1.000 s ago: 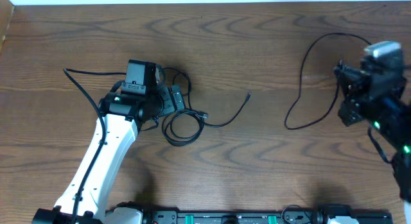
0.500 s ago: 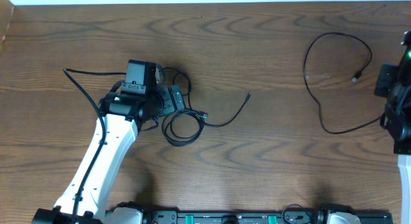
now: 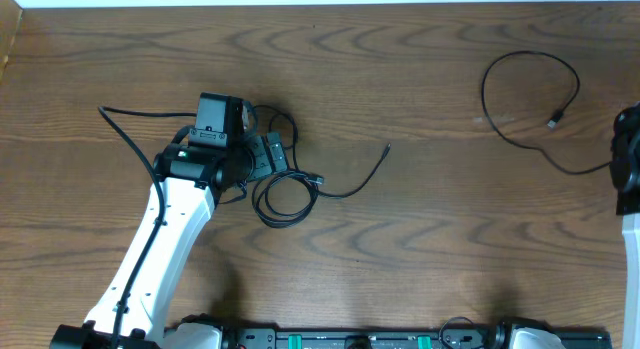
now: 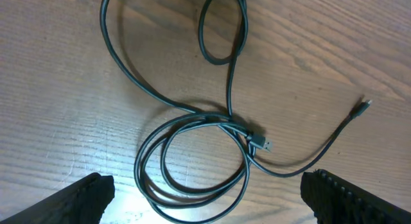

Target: Untangle cables

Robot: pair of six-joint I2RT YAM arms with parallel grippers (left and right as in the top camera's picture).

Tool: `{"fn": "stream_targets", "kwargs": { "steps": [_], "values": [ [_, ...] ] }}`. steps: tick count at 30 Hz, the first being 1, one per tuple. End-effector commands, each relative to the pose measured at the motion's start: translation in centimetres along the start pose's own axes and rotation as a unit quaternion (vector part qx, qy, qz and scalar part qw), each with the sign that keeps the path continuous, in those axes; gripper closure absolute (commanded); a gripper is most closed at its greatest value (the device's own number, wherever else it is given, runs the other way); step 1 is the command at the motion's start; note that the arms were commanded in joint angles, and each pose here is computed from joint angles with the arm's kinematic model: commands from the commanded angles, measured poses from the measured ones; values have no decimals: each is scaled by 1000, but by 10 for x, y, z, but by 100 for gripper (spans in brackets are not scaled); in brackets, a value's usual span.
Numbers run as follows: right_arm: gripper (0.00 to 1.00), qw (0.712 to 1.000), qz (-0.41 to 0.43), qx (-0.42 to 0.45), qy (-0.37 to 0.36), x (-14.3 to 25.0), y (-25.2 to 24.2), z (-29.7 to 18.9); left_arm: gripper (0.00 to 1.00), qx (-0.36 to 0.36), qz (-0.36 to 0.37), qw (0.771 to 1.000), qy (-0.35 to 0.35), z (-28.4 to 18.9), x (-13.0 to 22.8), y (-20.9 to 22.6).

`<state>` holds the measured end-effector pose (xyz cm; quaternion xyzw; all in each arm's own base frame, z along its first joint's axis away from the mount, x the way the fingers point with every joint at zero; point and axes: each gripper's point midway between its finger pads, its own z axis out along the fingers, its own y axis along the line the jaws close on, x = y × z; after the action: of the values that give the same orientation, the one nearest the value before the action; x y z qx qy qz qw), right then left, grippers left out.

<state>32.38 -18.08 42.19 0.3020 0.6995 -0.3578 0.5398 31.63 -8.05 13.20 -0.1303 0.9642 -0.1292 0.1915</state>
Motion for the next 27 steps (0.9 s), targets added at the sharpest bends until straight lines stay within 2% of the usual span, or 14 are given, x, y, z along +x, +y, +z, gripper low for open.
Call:
{"fn": "stream_targets", "kwargs": {
  "steps": [1, 6, 10, 15, 17, 18, 21, 27],
  "values": [
    [99, 995, -86, -40, -28, -13, 18, 9, 1, -7, 2, 1000, -1, 0, 0, 3],
    [99, 968, -191, -146, -68, -15, 71, 19, 1, -7, 2, 1000, -1, 0, 0, 3],
    [99, 922, -298, -226, -99, 2, 120, 32, 1, -7, 2, 1000, -1, 0, 0, 3],
    [99, 865, -418, -250, -117, 34, 163, 61, 1, -7, 2, 1000, -1, 0, 0, 3],
    [99, 841, -446, -280, -125, 53, 184, 68, 1, -7, 2, 1000, -1, 0, 0, 3],
    [99, 819, -456, -322, -131, 72, 207, 71, 1, -7, 2, 1000, -1, 0, 0, 3],
    [99, 786, -463, -389, -129, 109, 240, 73, 1, -7, 2, 1000, -1, 0, 0, 3],
    [99, 749, -470, -461, -72, 191, 275, 86, 1, -7, 2, 1000, -1, 0, 0, 3]
  ]
}}
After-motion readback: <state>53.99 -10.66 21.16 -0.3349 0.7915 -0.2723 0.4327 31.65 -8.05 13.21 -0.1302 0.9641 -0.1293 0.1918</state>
